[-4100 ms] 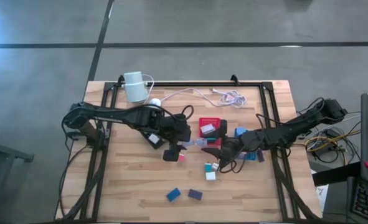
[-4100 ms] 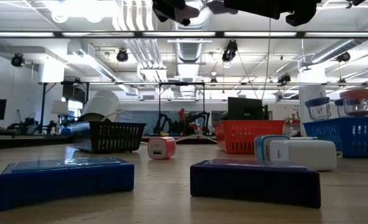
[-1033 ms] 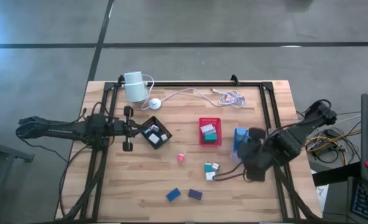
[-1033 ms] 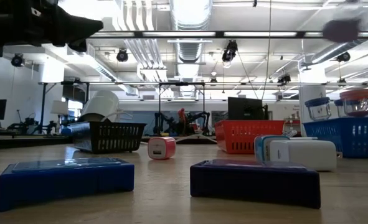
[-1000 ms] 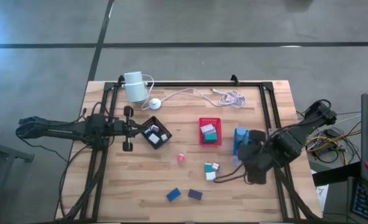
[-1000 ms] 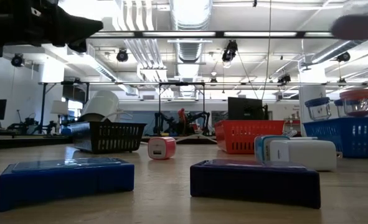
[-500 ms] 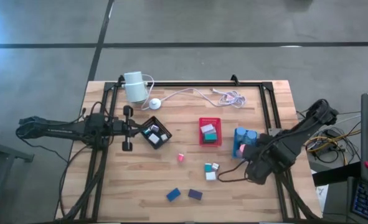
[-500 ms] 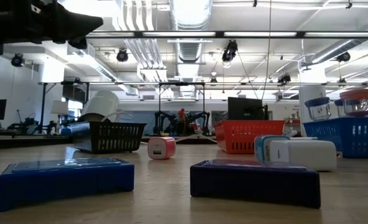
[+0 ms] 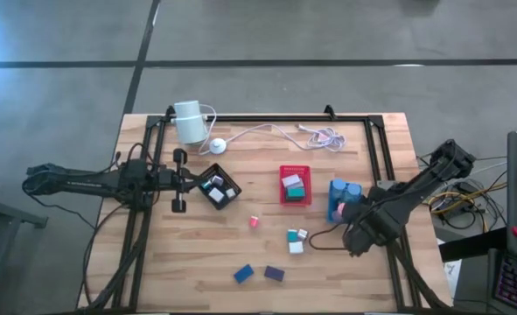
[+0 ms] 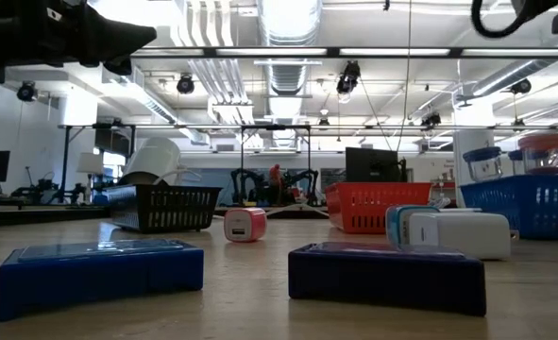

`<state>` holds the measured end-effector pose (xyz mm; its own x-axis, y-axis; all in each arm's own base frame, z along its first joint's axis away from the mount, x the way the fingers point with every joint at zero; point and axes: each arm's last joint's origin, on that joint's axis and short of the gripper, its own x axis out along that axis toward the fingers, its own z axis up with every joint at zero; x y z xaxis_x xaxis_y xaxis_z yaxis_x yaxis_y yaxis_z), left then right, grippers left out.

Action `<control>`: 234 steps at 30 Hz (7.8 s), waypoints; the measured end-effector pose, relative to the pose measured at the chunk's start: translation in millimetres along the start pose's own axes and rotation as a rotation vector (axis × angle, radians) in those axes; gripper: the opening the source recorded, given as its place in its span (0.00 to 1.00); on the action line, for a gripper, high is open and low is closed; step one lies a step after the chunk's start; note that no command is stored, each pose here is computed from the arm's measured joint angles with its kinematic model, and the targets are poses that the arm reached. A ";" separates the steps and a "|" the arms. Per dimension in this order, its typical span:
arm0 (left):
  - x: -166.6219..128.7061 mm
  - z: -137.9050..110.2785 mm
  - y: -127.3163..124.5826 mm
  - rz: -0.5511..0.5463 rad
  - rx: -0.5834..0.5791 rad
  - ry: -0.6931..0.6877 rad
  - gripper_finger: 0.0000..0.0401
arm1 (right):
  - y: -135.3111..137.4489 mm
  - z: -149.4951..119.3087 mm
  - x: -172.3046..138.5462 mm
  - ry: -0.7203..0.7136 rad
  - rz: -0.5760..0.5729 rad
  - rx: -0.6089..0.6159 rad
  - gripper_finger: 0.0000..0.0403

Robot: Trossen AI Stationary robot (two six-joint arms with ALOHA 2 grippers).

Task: Pick & Place Office items
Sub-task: Put the purple hourglass into the blue bin, then put the bottom violet digital clock into the red bin

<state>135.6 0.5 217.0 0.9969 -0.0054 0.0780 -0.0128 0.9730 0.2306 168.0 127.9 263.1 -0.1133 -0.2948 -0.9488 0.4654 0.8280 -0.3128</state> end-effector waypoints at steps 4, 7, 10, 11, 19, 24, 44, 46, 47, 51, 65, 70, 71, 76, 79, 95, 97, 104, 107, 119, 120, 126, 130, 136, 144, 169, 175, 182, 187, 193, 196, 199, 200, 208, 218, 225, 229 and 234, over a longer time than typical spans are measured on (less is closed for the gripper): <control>0.0 -0.1 0.0 0.000 0.000 0.000 0.03 | -2.6 3.7 6.5 0.014 -0.021 0.016 0.49; 0.0 -0.1 0.0 0.000 0.000 0.001 0.03 | -3.9 7.0 7.9 0.019 -0.022 0.011 0.49; 0.0 -0.1 0.0 0.000 0.000 0.001 0.03 | -4.5 9.5 9.4 0.026 -0.018 0.018 0.49; 0.0 -0.1 0.0 0.000 0.000 0.001 0.03 | -4.9 10.2 10.0 0.031 -0.018 0.022 0.49; 0.0 -0.7 -0.2 -0.002 0.000 0.008 0.03 | -4.0 19.9 23.6 0.085 0.037 0.020 0.49; 0.0 -0.8 -0.2 -0.001 0.000 0.008 0.03 | -7.6 26.9 34.1 0.112 0.040 0.026 0.49; 0.0 -1.4 -0.4 -0.003 0.000 0.015 0.03 | -7.3 35.1 62.2 0.164 0.134 0.000 0.55; 0.0 -1.5 -0.3 -0.003 0.000 0.015 0.03 | -5.3 36.7 60.9 0.159 0.149 0.000 0.59; 0.0 -1.5 -0.4 -0.004 0.000 0.015 0.03 | -5.9 36.7 59.1 0.160 0.147 -0.002 0.62; 0.0 -1.5 -0.4 -0.004 0.000 0.015 0.03 | -7.6 37.8 51.1 0.159 0.146 -0.020 0.68; 0.0 -1.5 -0.4 -0.003 0.000 0.015 0.03 | -22.7 43.4 -43.5 -0.296 0.135 -0.028 0.68; 0.0 -1.4 -0.3 -0.003 0.022 0.015 0.03 | -31.5 18.6 -89.1 -0.813 0.203 -0.024 0.56; 0.0 -1.4 -0.3 -0.002 0.026 0.015 0.03 | -33.7 12.3 -95.5 -0.900 0.236 -0.025 0.53; -0.2 -1.3 -0.1 0.004 0.033 0.015 0.01 | -50.2 -13.3 -106.6 -1.188 0.431 -0.087 0.33; -1.2 0.5 0.8 0.008 0.034 0.011 0.01 | -58.6 -14.4 -98.0 -1.300 0.565 -0.121 0.19; -3.8 -3.9 0.6 -0.008 0.031 0.093 0.00 | -111.1 5.8 5.0 -1.486 0.770 -0.106 0.03; -4.5 -5.6 1.2 -0.005 0.033 0.110 0.00 | -115.2 -0.7 12.7 -1.525 0.777 -0.103 0.03; -7.8 -5.6 2.4 0.004 0.002 0.110 0.00 | -121.2 -15.4 40.8 -1.579 0.799 -0.077 0.03; -8.3 -6.3 2.3 0.002 -0.001 0.117 0.01 | -121.6 -19.6 52.3 -1.597 0.810 -0.062 0.03; -8.3 -6.7 2.2 0.002 0.000 0.122 0.01 | -113.2 -25.3 91.2 -1.625 0.829 -0.043 0.03; -8.2 -6.7 2.2 0.002 0.000 0.122 0.01 | -112.3 -25.0 92.5 -1.622 0.828 -0.045 0.03; -8.2 -6.3 2.3 0.003 0.002 0.118 0.03 | -108.2 -23.6 99.1 -1.594 0.839 -0.040 0.03; -8.2 -6.2 2.4 0.003 0.002 0.117 0.03 | -108.0 -23.6 99.5 -1.595 0.842 -0.040 0.03; -8.2 -6.1 2.4 0.004 0.002 0.117 0.02 | -107.5 -22.2 96.4 -1.581 0.820 -0.064 0.03; -8.0 -5.1 2.7 0.006 0.003 0.108 0.03 | -98.1 -3.9 66.8 -1.457 0.750 -0.140 0.03; -8.1 -5.1 2.6 0.006 -0.023 0.108 0.03 | 28.0 117.5 -1.6 -0.785 0.733 -0.492 0.07; -8.1 -5.3 2.5 0.006 -0.028 0.109 0.03 | 73.5 129.0 1.0 -0.612 0.740 -0.526 0.25; -8.1 -5.4 2.5 0.006 -0.032 0.110 0.03 | 119.8 131.1 3.6 -0.415 0.716 -0.493 0.53; -8.1 -5.4 2.5 0.007 -0.044 0.110 0.03 | 148.4 128.7 5.8 -0.390 0.714 -0.461 0.66; -8.2 -6.3 2.3 0.008 -0.089 0.118 0.03 | 178.8 133.8 17.6 -0.336 0.706 -0.333 0.73; -8.3 -6.3 2.3 0.009 -0.102 0.117 0.03 | 193.2 135.0 25.2 -0.304 0.695 -0.313 0.74; -8.2 -6.3 2.3 0.010 -0.119 0.117 0.03 | 207.9 135.9 29.1 -0.297 0.696 -0.310 0.74; -8.3 -6.3 2.3 0.011 -0.125 0.118 0.04 | 212.6 136.7 30.3 -0.298 0.693 -0.312 0.74; -8.3 -7.4 2.2 0.014 -0.156 0.127 0.03 | 225.9 139.2 31.7 -0.308 0.506 -0.294 0.72; -8.4 -8.0 1.9 0.009 -0.160 0.133 0.04 | 235.5 137.5 50.7 -0.255 0.461 -0.301 0.72; -8.4 -8.3 1.7 0.010 -0.178 0.136 0.03 | 239.0 137.0 62.2 -0.233 0.431 -0.338 0.62; -8.4 -8.4 1.7 0.010 -0.182 0.137 0.04 | 236.7 136.8 59.1 -0.236 0.435 -0.361 0.40; -8.5 -8.8 1.6 0.010 -0.182 0.141 0.03 | 230.7 136.8 48.0 -0.253 0.457 -0.409 0.35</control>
<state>127.8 4.2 208.2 0.9979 0.0240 -0.0603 -0.0209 0.9985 0.0505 390.0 239.5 151.4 0.2493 0.0679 -0.9660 0.0415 0.9959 0.0807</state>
